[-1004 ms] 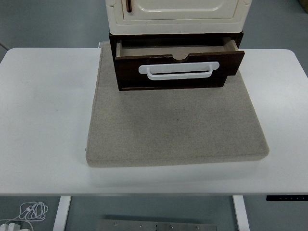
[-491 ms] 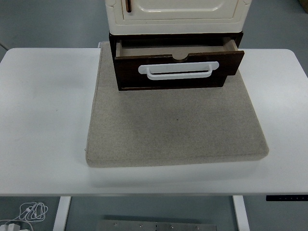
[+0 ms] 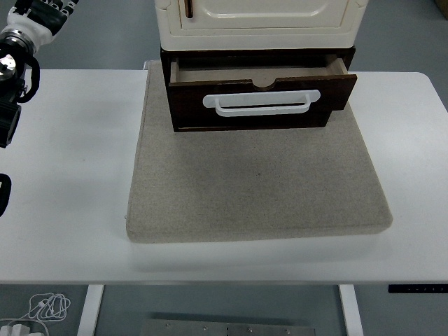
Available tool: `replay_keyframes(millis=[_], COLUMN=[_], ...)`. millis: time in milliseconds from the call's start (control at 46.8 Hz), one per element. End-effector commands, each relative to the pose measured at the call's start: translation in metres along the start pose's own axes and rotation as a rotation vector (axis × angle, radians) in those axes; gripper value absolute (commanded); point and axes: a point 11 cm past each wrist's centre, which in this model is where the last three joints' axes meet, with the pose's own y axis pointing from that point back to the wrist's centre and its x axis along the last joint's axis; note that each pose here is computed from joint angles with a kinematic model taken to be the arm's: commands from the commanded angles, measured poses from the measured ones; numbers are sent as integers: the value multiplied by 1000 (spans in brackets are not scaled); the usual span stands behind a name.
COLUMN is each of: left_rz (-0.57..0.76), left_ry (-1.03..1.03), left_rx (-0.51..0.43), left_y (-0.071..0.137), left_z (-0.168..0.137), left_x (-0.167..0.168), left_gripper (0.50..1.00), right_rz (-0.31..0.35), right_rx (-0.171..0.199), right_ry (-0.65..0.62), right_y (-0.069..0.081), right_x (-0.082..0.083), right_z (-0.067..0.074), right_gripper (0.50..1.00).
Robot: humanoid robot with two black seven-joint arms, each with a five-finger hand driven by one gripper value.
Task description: Open the drawer under the combination cabinet
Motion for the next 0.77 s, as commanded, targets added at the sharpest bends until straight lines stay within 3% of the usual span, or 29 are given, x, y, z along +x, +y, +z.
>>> replay_keyframes(millis=[0,491,748], left_rz=[-15,-31,-36], left_ry=[0,-23,-51], left_rx=[5,96,104], left_y=[1,-2,-2], left_z=[-4,-67,-79], left_x=[3,1,-1], left_gripper=[1000,1000,1000], right_rz=[0,-14,-16], right_rx=[-2,-11,-14], right_ry=[-1,0,-1], right_y=[0,0,0], right_x=[0,-2,-2], right_z=[1,6,7], right_gripper=[926,926,926])
